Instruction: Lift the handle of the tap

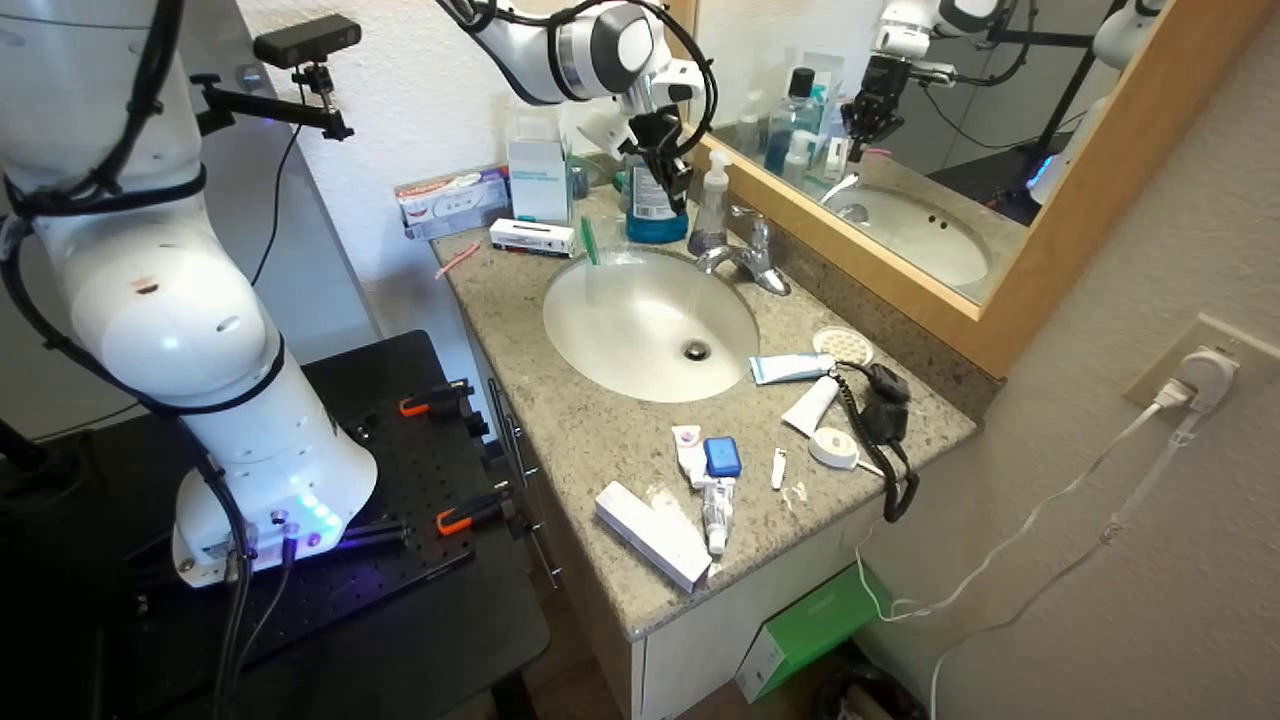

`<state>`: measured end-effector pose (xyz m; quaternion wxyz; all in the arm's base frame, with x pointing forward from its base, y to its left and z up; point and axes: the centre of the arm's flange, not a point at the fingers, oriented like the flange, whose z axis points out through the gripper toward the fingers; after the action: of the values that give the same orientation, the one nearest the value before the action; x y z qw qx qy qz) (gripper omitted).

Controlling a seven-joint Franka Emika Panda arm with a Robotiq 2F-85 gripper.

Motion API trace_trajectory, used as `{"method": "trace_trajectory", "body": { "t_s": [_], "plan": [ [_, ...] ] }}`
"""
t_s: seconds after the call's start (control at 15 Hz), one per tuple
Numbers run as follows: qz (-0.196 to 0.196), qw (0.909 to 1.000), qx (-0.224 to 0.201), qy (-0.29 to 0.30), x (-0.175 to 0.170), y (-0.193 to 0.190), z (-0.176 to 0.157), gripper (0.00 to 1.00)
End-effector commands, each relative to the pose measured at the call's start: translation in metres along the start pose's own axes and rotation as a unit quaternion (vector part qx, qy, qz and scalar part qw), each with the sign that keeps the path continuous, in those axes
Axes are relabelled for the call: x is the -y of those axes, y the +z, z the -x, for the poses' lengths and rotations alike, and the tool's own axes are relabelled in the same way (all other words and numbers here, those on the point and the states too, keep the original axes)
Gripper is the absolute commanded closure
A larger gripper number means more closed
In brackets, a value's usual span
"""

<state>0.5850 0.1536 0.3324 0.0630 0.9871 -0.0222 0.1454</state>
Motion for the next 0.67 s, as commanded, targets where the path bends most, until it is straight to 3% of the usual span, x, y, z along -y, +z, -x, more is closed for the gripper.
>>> {"method": "trace_trajectory", "body": {
  "t_s": [0.0,0.33,0.6],
  "plan": [
    [-0.021,0.9979,0.06,-0.012,-0.012,-0.022,0.012,1.0],
    [-0.068,0.9843,0.15,-0.063,-0.016,-0.033,0.023,1.0],
    [-0.081,0.9724,0.201,-0.085,-0.021,-0.041,0.03,1.0]
  ]
}}
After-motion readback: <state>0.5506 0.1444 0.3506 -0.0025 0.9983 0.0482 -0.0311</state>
